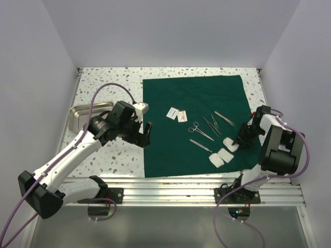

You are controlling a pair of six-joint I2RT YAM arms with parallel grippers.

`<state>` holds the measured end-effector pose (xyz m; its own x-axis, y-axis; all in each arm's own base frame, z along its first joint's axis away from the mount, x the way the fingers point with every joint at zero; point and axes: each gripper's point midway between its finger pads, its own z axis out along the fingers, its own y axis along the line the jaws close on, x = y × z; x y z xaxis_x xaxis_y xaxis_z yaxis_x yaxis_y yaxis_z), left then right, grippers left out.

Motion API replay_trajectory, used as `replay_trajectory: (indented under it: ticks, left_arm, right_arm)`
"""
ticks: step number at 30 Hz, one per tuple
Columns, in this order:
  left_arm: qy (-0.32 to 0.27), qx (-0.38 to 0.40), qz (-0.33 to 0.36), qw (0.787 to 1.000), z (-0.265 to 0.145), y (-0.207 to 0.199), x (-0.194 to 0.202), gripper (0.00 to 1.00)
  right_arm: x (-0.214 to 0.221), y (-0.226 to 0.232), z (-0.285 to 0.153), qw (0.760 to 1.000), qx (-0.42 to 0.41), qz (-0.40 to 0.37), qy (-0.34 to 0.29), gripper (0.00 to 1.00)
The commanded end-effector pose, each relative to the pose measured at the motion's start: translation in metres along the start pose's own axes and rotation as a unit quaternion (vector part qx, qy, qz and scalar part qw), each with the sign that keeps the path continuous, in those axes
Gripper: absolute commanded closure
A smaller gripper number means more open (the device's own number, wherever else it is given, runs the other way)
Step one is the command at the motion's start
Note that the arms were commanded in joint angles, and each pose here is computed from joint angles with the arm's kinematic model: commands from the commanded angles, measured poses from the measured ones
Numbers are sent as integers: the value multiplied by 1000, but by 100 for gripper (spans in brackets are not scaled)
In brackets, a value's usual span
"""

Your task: Prepare the surgical pack

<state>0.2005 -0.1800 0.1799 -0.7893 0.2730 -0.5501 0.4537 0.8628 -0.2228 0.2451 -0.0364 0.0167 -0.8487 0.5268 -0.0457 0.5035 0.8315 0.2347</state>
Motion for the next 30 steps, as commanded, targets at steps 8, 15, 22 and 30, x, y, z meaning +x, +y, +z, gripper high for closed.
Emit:
replay_trajectory:
  ticks: [8,15,22,30]
  left_arm:
    - [-25,6,13,1000,-7,-2,-14,0]
    - [-26,4,13,1000,-8,-1,-14,0]
    - [-28,3,13,1000,-11,-1,-14,1]
    - [-37,3,11,999,-16,-2,-20,1]
  right_arm:
    - [-7,5,-15,1000,-1,-7,-19,65]
    - [-4,5,-16,1000,0,-11,-15,71]
    - [-2,4,-21,1000,4,-15,-11,83]
    - [-13,15,-39,1000,-11,-2,-24,100]
